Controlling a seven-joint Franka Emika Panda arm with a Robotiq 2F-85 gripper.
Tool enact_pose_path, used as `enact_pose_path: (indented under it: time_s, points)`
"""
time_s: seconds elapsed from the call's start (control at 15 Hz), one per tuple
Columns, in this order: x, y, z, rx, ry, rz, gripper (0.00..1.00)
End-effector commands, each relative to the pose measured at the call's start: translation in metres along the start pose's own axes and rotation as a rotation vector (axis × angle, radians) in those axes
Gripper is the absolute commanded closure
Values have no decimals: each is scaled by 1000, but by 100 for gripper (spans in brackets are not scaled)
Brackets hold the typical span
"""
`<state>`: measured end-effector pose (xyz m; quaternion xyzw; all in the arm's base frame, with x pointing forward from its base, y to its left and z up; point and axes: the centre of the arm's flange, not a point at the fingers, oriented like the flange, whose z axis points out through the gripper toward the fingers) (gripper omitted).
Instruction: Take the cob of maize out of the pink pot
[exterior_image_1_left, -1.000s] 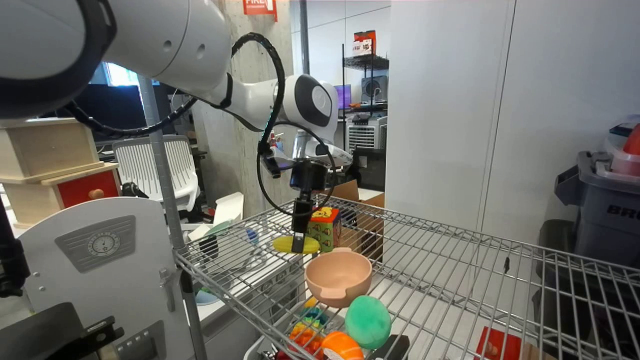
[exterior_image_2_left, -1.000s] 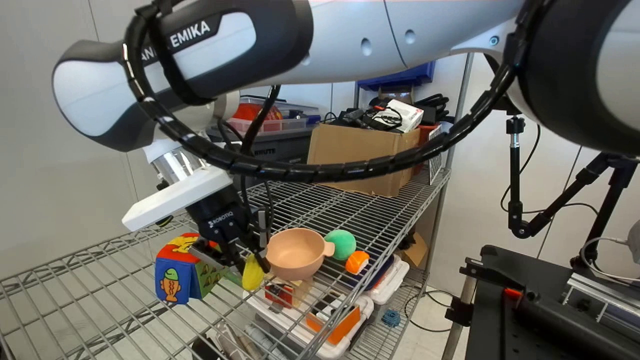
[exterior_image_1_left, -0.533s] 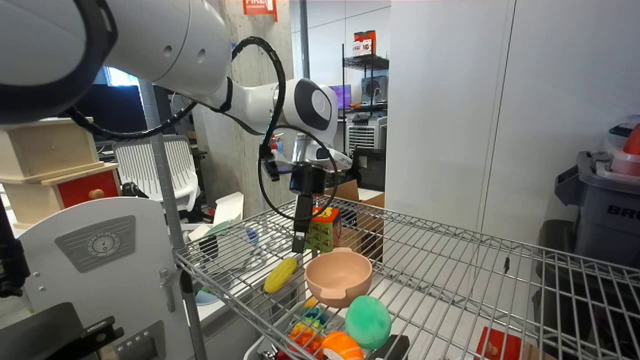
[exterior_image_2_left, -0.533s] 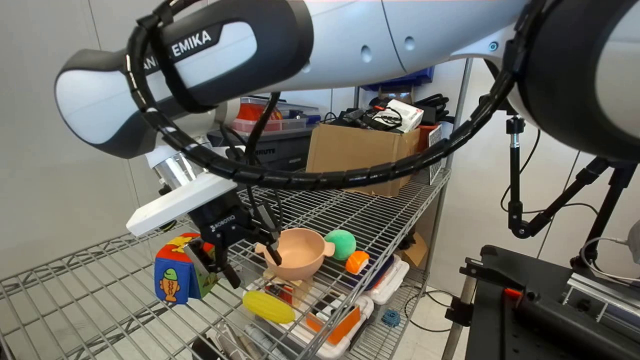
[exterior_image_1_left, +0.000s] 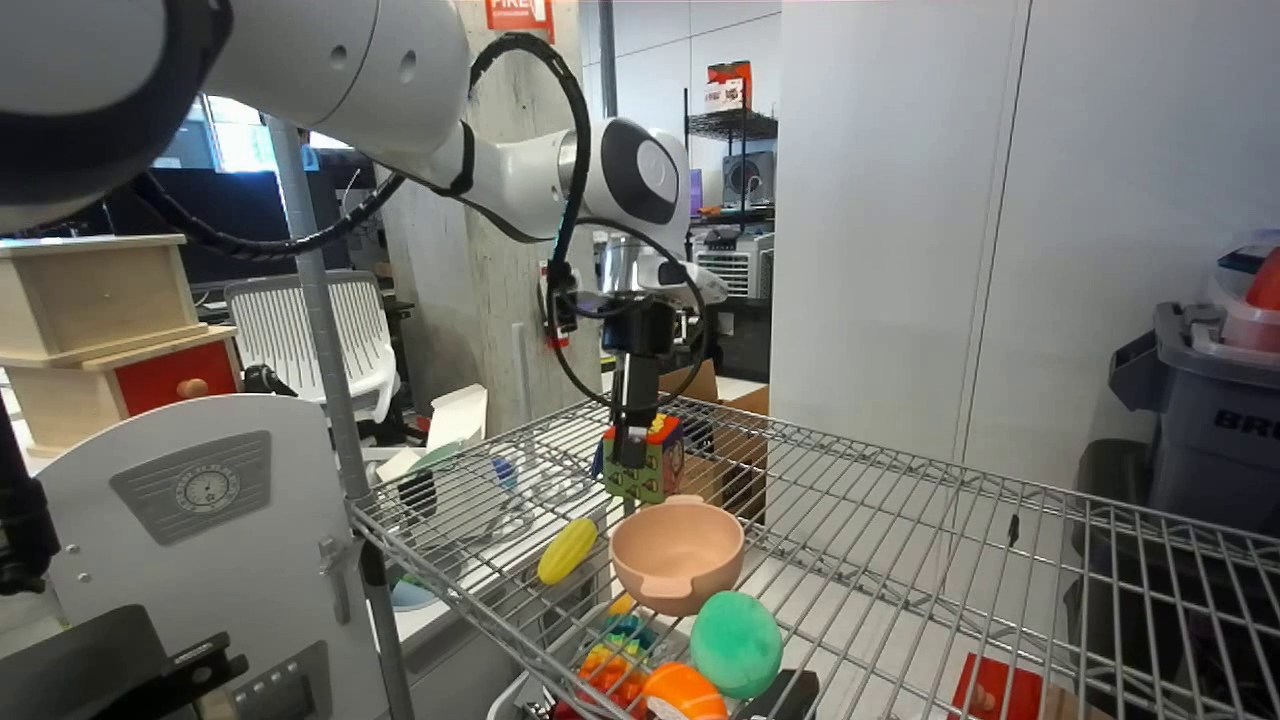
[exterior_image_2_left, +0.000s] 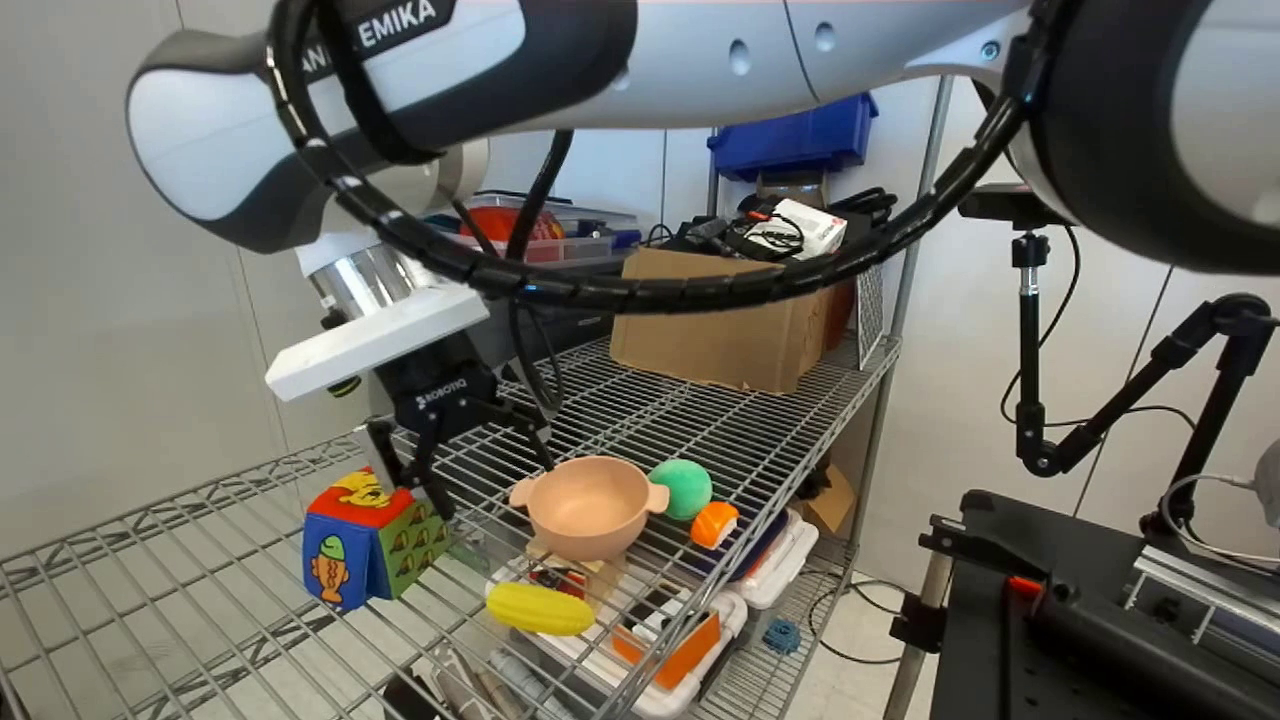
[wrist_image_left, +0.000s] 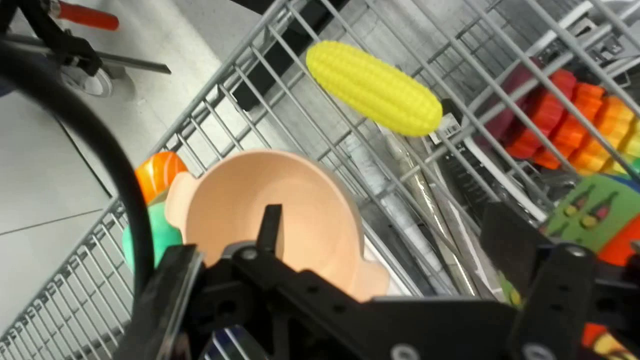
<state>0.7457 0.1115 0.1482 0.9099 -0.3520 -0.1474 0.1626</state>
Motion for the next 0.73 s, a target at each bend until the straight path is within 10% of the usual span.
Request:
enact_pose_path:
  time_s: [0.0, 0.27, 0.33, 0.67]
  points:
    - [-20, 74, -13, 119, 88, -55, 0]
    - [13, 98, -50, 212, 120, -87, 0]
    - [46, 36, -60, 163, 115, -50, 0]
    - [48, 37, -56, 159, 109, -49, 0]
